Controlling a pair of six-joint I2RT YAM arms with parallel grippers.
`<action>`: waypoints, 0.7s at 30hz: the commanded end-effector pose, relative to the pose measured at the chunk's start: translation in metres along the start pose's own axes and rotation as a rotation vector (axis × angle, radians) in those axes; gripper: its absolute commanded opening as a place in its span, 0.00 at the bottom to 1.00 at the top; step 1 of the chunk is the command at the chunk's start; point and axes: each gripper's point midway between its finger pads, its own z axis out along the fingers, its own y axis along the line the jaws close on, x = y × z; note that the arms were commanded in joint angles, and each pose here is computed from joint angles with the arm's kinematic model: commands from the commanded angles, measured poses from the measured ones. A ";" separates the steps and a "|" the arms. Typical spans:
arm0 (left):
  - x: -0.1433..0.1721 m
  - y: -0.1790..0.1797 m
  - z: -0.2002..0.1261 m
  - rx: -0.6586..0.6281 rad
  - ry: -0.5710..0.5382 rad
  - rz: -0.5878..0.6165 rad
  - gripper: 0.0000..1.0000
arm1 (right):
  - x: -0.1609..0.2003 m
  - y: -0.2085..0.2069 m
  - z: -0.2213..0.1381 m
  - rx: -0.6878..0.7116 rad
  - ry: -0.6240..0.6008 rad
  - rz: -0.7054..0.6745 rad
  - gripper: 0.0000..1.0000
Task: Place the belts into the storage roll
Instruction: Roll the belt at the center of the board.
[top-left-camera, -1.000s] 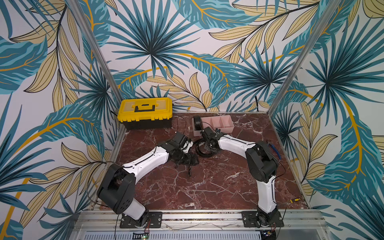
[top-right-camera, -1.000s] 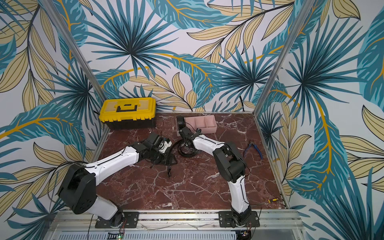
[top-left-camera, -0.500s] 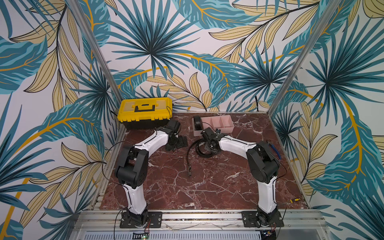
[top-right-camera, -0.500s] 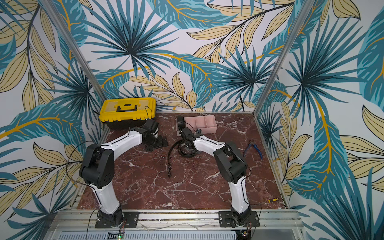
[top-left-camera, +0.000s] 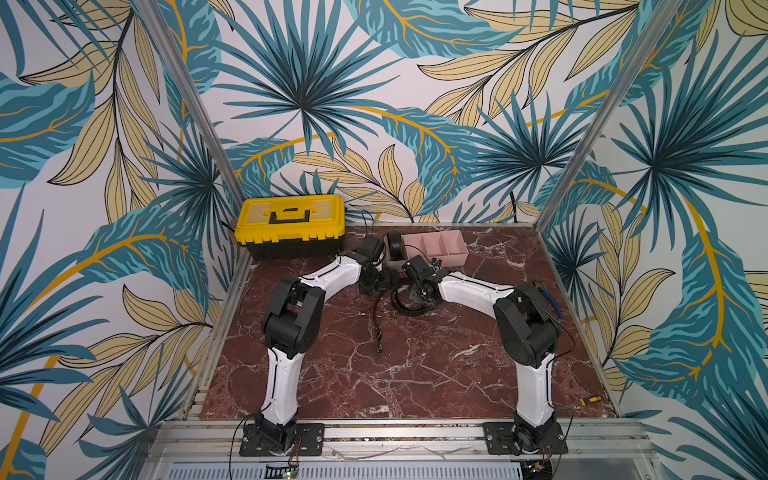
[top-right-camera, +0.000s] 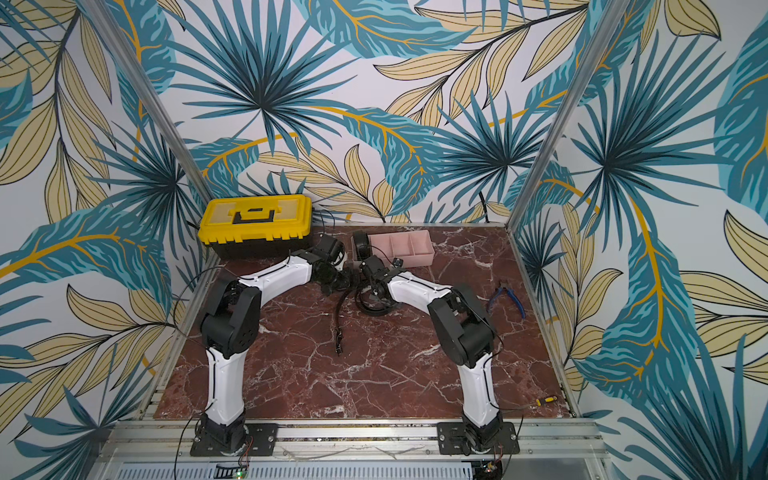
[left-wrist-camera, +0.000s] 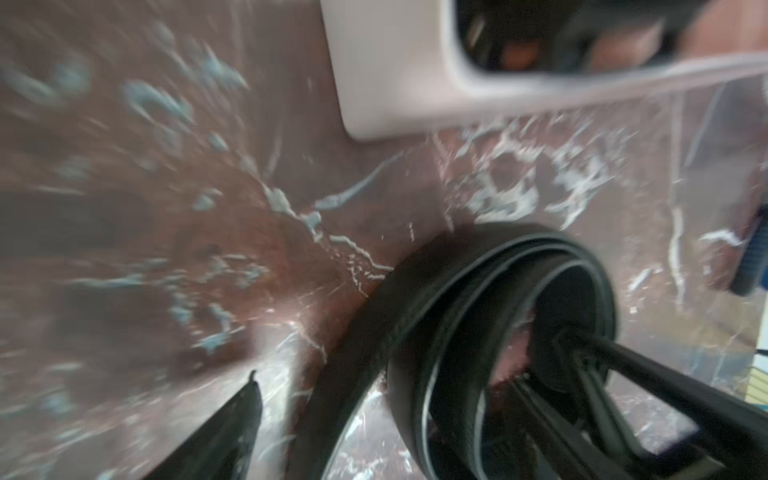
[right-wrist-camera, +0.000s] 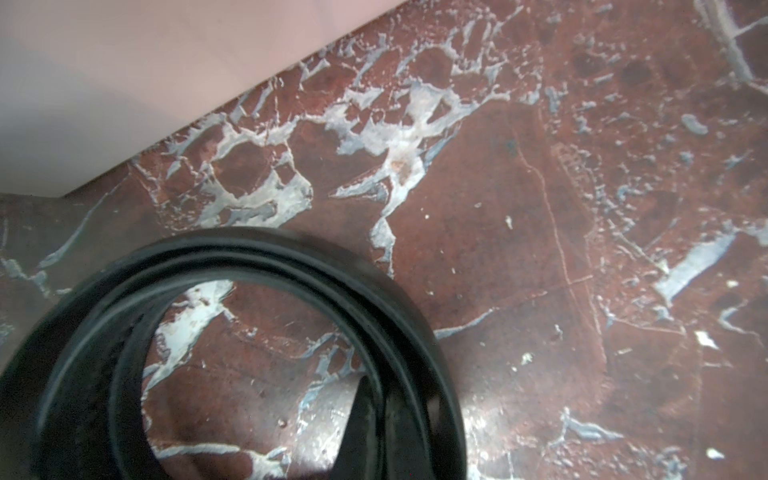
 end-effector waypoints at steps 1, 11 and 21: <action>0.010 -0.025 0.003 0.056 0.008 0.058 0.91 | 0.041 -0.019 0.009 0.059 0.140 -0.044 0.00; 0.022 -0.001 0.004 -0.051 -0.013 0.003 0.63 | 0.039 -0.017 0.008 0.052 0.141 -0.040 0.00; 0.022 0.009 0.009 -0.127 -0.035 0.055 0.00 | 0.038 -0.002 -0.003 -0.044 0.150 -0.010 0.00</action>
